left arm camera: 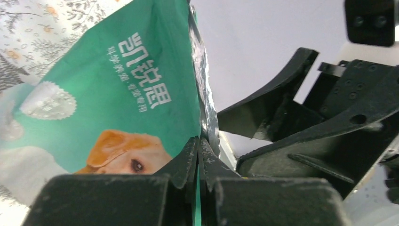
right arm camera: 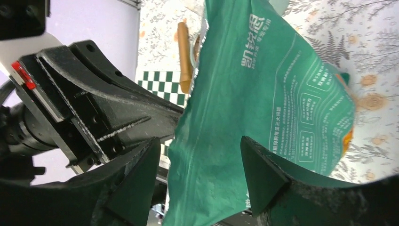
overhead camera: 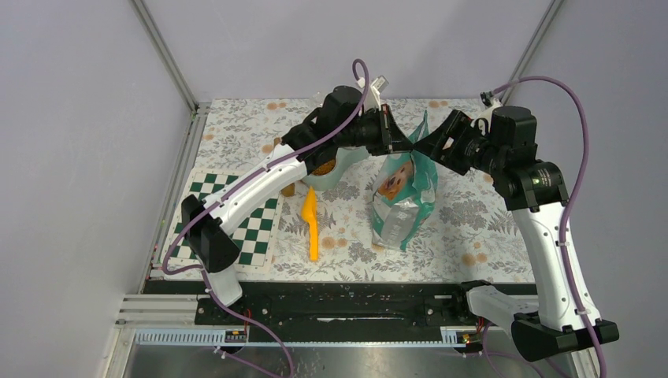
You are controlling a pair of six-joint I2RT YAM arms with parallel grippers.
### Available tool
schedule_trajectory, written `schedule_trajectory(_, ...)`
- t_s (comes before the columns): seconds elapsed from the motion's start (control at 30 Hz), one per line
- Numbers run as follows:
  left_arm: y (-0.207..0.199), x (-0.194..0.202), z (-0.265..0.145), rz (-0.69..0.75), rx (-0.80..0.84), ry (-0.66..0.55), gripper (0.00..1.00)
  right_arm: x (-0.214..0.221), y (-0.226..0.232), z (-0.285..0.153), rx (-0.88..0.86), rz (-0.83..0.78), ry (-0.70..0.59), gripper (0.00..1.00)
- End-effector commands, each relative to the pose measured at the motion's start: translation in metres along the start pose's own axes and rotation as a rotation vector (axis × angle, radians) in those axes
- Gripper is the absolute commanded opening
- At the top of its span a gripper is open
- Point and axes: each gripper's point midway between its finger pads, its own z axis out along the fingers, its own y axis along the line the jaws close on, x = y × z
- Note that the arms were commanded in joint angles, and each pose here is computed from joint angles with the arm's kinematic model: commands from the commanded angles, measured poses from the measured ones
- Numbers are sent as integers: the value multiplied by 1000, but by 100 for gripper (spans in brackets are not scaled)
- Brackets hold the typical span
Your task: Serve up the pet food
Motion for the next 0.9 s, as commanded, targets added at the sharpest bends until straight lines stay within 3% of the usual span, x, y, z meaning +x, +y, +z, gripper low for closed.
schedule_trajectory(0.0, -49, -12, -13, -42, 159, -11, 0, -15, 24, 0, -101, 68, -56, 71)
schedule_trajectory(0.17, -59, -10, -13, -103, 207, 16, 0, -16, 20, 4, -75, 111, -63, 66)
schedule_trajectory(0.33, -55, -6, -10, -155, 206, 28, 0, -12, 14, 7, -63, 124, -60, 53)
schedule_trajectory(0.73, -46, -3, -9, -222, 196, 22, 0, -6, -3, -1, -3, 96, -97, 0)
schedule_trajectory(0.87, -47, -4, -10, -226, 205, 21, 0, -6, -5, -5, 11, 45, -92, 0)
